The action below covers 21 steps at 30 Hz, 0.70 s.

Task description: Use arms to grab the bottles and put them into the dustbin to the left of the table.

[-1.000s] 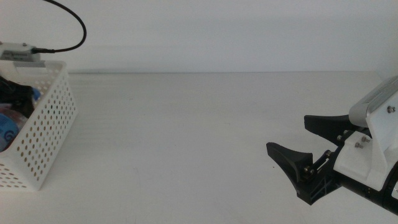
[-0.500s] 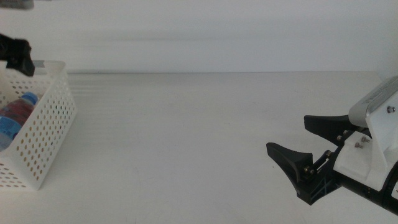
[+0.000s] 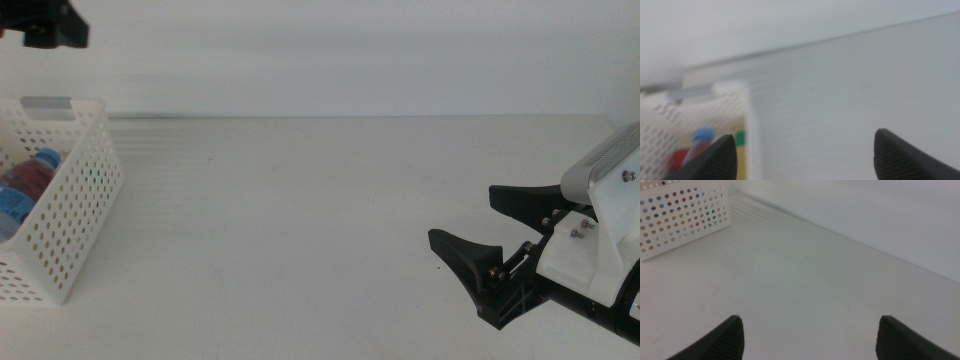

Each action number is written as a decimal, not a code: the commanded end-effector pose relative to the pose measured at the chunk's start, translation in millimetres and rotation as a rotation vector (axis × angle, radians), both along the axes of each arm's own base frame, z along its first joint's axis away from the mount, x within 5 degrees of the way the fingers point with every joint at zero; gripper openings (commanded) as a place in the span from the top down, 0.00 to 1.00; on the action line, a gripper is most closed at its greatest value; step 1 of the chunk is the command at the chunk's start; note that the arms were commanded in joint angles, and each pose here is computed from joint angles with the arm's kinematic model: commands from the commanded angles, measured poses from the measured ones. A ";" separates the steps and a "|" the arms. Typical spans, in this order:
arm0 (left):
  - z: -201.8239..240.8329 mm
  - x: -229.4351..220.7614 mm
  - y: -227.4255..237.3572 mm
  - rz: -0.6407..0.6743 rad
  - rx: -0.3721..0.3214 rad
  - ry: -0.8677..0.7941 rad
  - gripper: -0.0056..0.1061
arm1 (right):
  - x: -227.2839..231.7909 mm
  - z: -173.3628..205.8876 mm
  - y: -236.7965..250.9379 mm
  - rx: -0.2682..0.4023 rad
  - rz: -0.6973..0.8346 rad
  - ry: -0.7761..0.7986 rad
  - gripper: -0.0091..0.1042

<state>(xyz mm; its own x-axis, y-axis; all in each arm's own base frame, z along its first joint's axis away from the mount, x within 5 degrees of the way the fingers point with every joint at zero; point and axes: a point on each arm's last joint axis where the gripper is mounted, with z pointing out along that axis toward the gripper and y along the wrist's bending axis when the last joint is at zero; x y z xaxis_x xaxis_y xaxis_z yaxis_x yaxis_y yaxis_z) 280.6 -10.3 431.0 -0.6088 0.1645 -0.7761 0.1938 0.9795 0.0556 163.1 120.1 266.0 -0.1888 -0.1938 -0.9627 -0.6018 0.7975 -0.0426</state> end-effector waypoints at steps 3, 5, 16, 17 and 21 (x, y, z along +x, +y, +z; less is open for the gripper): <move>21.6 -27.4 -22.0 -0.056 -0.071 -0.214 0.14 | 1.5 16.6 1.6 0.057 0.004 -0.096 0.29; 18.3 -36.4 -29.9 -0.085 -0.079 -0.247 0.14 | 1.5 16.6 1.6 0.057 0.004 -0.096 0.29; -16.5 -75.1 -45.6 -0.148 -0.120 -0.381 0.14 | 1.5 16.6 1.6 0.057 0.004 -0.096 0.29; -19.3 -76.8 -44.8 -0.142 -0.126 -0.396 0.14 | 1.5 16.6 1.6 0.057 0.004 -0.096 0.29; -26.4 -80.5 -42.6 -0.109 -0.171 -0.440 0.14 | 1.5 16.6 1.6 0.057 0.004 -0.096 0.29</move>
<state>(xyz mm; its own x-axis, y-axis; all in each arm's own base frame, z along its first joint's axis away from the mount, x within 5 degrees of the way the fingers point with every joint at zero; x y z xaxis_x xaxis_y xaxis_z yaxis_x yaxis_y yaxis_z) 203.9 -53.7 385.7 -0.3279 0.1420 -0.9340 0.3138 0.9489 0.0341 163.1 120.1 266.0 -0.1888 -0.1938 -0.9627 -0.6018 0.7975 -0.0426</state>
